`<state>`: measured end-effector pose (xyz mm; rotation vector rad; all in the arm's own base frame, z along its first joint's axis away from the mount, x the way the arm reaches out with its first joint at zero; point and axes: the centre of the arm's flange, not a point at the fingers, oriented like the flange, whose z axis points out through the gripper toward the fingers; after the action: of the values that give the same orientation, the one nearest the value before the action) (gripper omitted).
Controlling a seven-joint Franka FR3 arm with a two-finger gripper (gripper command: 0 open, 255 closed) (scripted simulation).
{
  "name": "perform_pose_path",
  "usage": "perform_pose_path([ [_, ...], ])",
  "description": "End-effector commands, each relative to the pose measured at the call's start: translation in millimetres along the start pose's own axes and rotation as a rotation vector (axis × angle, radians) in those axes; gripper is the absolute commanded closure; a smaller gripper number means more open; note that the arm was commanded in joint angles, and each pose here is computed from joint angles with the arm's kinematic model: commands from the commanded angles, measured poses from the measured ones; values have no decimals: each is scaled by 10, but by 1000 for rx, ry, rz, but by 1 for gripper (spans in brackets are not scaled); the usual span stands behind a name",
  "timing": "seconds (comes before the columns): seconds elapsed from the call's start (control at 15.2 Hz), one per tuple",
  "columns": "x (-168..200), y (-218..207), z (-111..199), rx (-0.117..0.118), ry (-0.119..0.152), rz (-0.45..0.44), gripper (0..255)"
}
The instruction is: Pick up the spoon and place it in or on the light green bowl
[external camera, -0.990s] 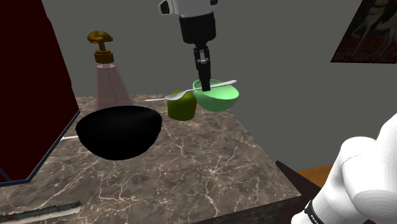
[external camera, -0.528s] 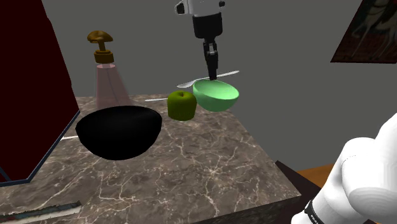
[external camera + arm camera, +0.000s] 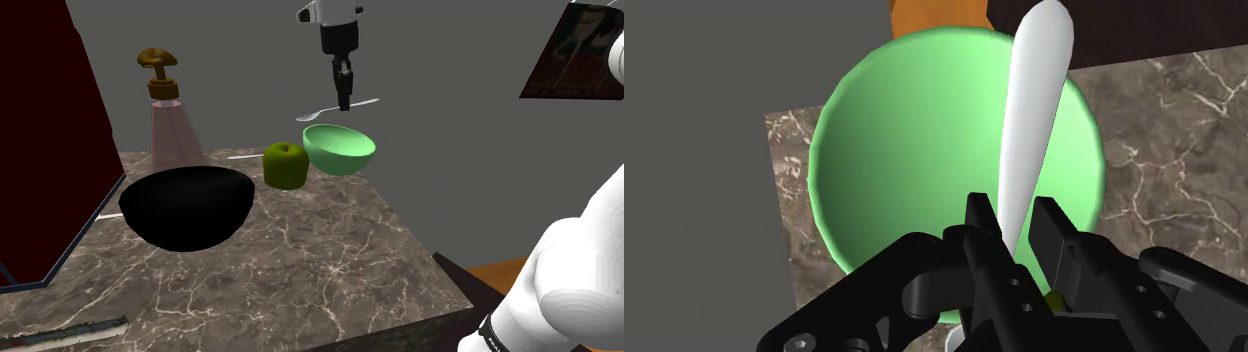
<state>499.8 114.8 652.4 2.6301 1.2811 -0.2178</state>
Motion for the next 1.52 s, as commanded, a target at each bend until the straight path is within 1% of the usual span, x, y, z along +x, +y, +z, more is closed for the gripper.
perform_pose_path([
  [0.0,-114,233,29,0,0,-1,255],
  [0.07,-162,367,49,0,0,-1,255],
  [1.06,13,271,815,0,0,-1,255],
  [1.12,22,267,853,0,0,-1,255],
  [1.45,22,267,853,0,0,-1,255],
])
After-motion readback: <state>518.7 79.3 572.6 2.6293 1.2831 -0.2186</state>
